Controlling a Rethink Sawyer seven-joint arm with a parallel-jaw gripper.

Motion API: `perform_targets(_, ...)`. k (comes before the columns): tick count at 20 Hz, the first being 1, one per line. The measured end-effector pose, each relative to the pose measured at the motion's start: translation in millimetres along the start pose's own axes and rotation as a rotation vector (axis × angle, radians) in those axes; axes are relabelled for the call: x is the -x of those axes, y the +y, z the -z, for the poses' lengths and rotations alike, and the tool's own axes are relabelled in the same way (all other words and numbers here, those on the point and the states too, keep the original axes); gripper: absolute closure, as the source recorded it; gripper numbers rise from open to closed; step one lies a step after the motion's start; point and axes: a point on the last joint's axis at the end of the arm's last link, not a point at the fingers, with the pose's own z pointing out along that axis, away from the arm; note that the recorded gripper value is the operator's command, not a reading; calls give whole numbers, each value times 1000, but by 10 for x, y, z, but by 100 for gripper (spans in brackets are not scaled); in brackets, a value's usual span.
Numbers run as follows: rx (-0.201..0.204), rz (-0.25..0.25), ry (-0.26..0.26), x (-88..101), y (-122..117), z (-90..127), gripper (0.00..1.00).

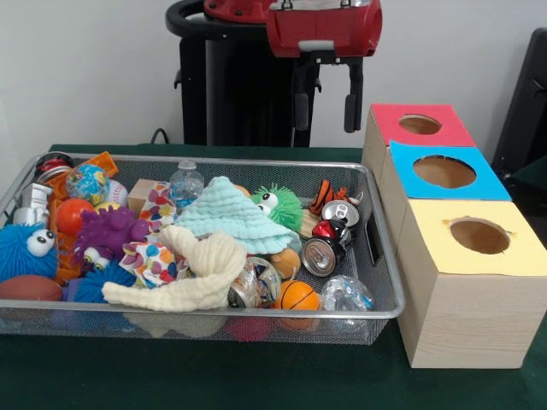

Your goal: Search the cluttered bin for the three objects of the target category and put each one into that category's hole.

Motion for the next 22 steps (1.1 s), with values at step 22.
perform_targets(22, 0, -61, -44, -322, -246, -586, 0)
